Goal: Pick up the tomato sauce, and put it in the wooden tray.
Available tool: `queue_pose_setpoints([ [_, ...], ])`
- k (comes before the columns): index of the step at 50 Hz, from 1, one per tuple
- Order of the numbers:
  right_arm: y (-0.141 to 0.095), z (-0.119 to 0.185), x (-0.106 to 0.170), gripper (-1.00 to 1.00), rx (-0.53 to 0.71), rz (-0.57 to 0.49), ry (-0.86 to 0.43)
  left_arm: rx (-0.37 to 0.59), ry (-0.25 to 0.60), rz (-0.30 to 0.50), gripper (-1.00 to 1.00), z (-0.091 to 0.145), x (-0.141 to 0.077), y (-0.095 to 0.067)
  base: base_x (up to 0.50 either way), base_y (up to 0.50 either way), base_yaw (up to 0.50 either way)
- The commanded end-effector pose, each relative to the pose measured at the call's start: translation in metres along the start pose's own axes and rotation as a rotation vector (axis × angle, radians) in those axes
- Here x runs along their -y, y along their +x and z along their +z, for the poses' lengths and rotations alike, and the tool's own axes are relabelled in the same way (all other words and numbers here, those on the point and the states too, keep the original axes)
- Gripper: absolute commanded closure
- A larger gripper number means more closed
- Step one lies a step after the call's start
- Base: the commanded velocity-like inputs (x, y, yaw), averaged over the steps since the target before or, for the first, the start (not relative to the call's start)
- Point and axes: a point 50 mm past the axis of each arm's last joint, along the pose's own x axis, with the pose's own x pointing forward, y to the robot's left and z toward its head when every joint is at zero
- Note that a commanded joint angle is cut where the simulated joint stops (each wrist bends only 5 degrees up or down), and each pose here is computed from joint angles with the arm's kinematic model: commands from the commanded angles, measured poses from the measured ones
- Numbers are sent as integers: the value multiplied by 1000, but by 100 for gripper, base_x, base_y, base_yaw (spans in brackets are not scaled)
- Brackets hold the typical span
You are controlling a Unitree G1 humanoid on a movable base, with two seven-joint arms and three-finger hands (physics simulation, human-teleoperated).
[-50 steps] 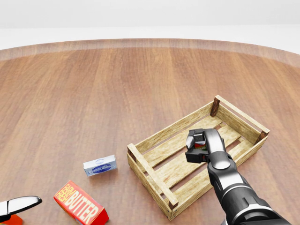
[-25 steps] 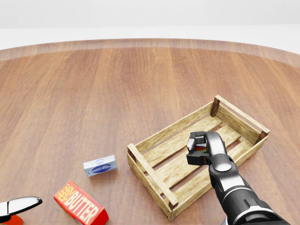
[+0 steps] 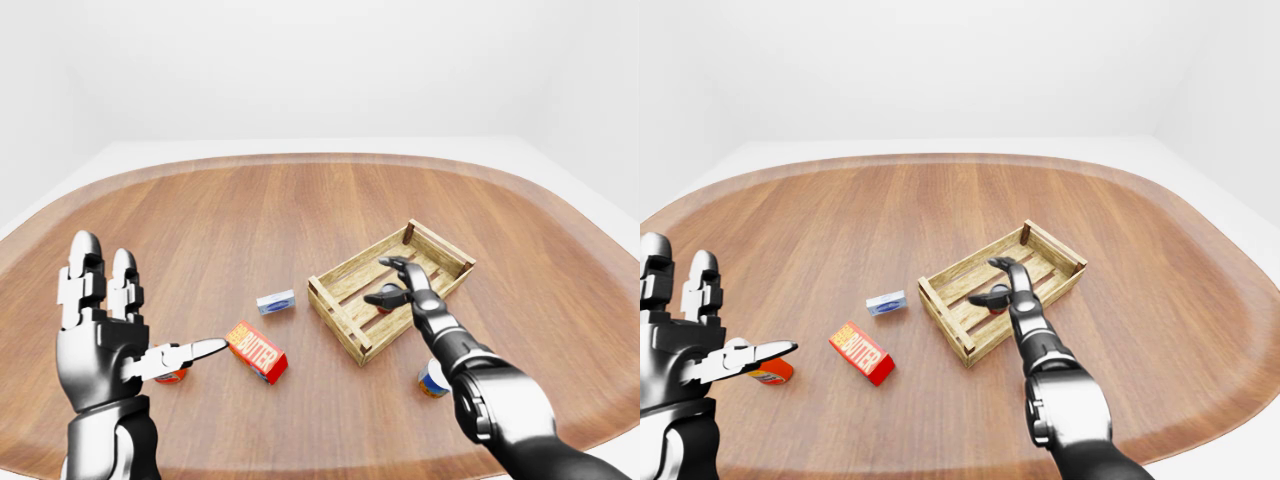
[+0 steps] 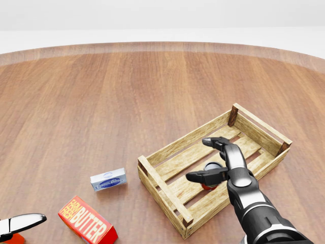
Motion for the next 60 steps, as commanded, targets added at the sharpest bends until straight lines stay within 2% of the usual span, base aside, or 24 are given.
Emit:
queue_pose_setpoints([
  [1, 0, 1, 2, -100, 5, -12, -3, -1, 1, 0, -100, -1, 0, 1, 0, 0, 0],
  [12, 2, 11, 7, -100, 29, -18, 18, -5, 1, -1, -100, -2, 1, 3, 0, 0, 0],
  [24, 4, 35, 14, -100, 110, -15, 47, -9, 3, -4, -100, -3, 2, 2, 0, 0, 0],
  [36, 2, 45, 13, -100, 170, 8, 71, -12, 3, -5, -100, -3, 2, 2, 0, 0, 0],
  [41, -1, 56, 14, -100, 242, 62, 135, -11, 4, -6, -100, -3, 2, 1, 0, 0, 0],
  [48, -21, 76, 18, -100, 452, 197, 290, -13, 4, -6, -100, -4, 2, 2, 0, 0, 0],
  [55, -42, 70, 23, -100, 471, 334, 410, -11, 5, -5, -100, -3, 1, 2, 0, 0, 0],
  [60, -60, 71, 35, -100, 576, 378, 463, -11, 6, -6, -100, -3, 2, 2, 0, 0, 0],
])
